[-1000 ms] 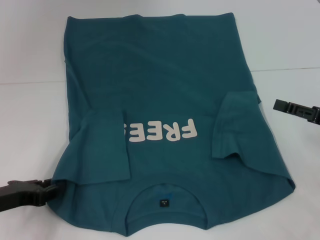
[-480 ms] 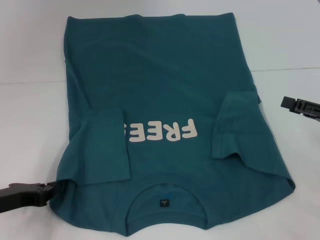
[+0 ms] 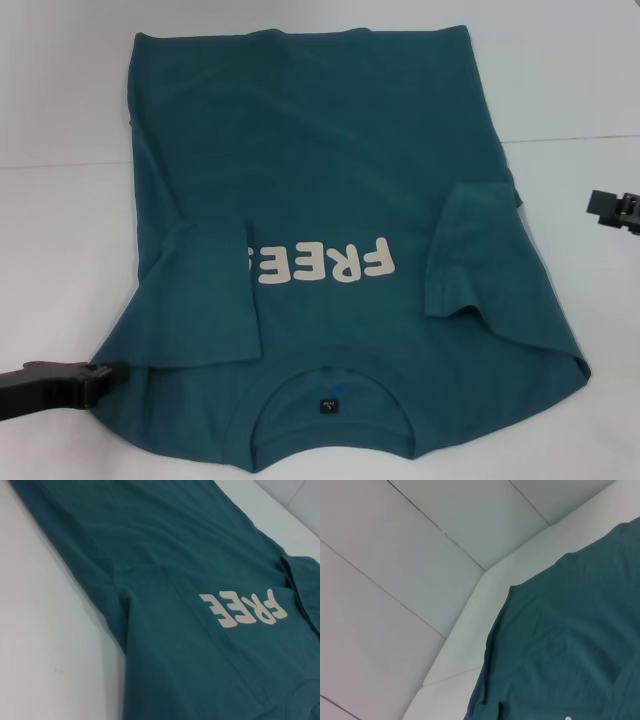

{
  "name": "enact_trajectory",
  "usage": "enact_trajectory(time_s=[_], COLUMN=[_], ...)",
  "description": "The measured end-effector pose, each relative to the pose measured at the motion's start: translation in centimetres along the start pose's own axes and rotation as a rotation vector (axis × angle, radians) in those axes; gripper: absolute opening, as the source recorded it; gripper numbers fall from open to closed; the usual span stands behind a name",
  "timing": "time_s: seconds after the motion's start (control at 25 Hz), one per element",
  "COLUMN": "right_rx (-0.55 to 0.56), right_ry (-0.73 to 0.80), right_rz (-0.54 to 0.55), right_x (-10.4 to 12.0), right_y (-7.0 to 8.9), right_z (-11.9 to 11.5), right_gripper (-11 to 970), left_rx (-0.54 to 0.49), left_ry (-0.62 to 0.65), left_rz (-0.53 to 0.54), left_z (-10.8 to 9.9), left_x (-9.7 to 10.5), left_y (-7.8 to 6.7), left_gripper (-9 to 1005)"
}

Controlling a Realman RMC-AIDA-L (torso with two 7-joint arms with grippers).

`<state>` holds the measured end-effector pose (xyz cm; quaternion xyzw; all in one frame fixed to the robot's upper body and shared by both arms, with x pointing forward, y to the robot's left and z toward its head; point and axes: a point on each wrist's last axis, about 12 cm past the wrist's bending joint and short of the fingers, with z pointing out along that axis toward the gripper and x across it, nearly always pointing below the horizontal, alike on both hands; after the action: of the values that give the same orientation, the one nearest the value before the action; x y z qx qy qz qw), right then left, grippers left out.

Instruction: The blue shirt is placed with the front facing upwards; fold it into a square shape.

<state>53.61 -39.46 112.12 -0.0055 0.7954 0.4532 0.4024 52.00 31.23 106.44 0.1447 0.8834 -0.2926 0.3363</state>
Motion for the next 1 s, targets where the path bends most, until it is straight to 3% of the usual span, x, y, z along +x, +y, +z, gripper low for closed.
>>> enact_trajectory(time_s=[0.28,0.72,1.0], right_rx=[0.007,0.011,0.014], right_ry=[0.029,0.042,0.035], right_rz=[0.045,0.050,0.048], right_x=[-0.8,-0.1,-0.1], right_y=[0.0,-0.1,-0.2], right_z=[-1.6,-1.4,-1.5], right_gripper=[669,673,672], left_rx=[-0.009,-0.161,-0.141], left_ry=[0.015,-0.120,-0.129], left_rz=[0.011,0.013,-0.076], left_z=[0.1,-1.4,-0.4], left_x=[-0.2,-0.6,-0.7], left_y=[0.1,2.5,2.8], left_gripper=[48,51,270])
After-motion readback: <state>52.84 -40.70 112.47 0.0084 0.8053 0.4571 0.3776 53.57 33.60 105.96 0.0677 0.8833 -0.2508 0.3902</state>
